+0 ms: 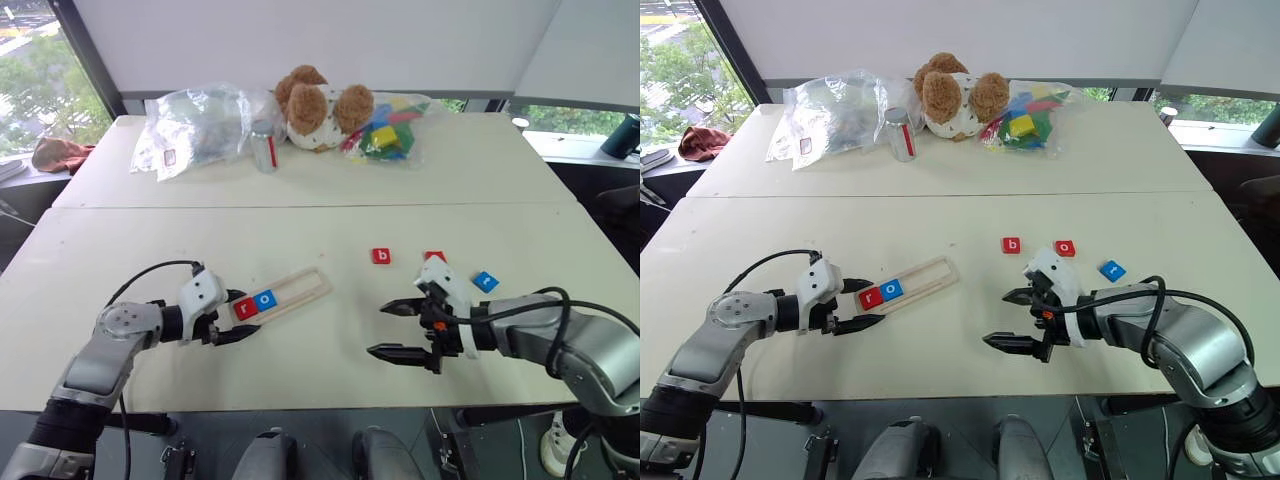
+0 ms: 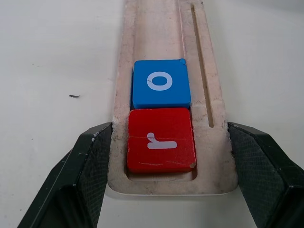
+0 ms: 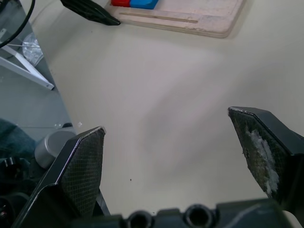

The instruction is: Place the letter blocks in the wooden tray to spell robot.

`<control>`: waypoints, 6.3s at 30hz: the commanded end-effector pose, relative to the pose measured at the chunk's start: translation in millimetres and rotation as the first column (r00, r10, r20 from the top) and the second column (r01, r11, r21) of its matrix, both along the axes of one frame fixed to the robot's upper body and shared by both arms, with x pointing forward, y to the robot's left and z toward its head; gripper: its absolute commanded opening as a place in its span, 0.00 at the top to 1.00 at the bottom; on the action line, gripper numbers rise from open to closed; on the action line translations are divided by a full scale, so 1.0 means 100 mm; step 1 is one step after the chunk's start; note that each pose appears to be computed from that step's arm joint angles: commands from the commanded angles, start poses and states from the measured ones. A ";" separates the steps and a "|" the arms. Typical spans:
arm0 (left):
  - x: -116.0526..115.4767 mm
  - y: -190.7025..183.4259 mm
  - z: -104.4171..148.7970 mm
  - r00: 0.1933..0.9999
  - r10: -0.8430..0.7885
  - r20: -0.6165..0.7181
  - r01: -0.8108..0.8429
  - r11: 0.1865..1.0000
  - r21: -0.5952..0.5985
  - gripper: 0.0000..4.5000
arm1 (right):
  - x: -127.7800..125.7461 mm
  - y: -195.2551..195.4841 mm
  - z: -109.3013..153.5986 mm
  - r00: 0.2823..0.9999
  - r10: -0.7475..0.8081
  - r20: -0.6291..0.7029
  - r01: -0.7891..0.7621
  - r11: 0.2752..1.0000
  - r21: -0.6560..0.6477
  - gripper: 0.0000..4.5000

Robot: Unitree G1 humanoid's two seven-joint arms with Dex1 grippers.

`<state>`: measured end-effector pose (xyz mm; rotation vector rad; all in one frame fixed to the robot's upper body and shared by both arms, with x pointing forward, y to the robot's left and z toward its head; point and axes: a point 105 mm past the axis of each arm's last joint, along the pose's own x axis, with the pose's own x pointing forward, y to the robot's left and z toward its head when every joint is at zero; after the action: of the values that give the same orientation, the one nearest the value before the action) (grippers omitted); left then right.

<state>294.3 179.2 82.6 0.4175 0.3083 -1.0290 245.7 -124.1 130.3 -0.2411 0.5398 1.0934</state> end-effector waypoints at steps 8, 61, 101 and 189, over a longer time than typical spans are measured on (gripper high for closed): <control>0.22 -0.58 0.09 0.939 -0.343 0.024 0.342 0.939 0.035 0.31 | 0.42 -0.65 0.06 0.924 -0.321 0.205 0.342 0.937 -0.073 0.00; 0.16 0.02 1.28 0.983 -0.018 0.180 0.037 0.994 -0.106 0.00 | 1.41 0.20 -0.32 0.656 -0.750 0.082 0.752 0.659 0.010 0.18; 0.24 -0.54 1.10 0.968 -0.236 0.082 0.246 0.956 -0.158 0.00 | 0.40 -0.60 -0.33 0.255 -0.964 -0.074 0.966 0.257 -0.023 0.01; -0.05 -0.08 0.63 0.991 -0.131 -0.040 0.134 0.989 0.060 0.00 | 0.79 0.40 -0.09 0.934 0.336 0.125 -0.289 0.912 -0.292 0.75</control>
<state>288.4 173.6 140.7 0.4530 0.3745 -1.1598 327.7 -89.6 114.0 -0.6341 0.5480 1.2762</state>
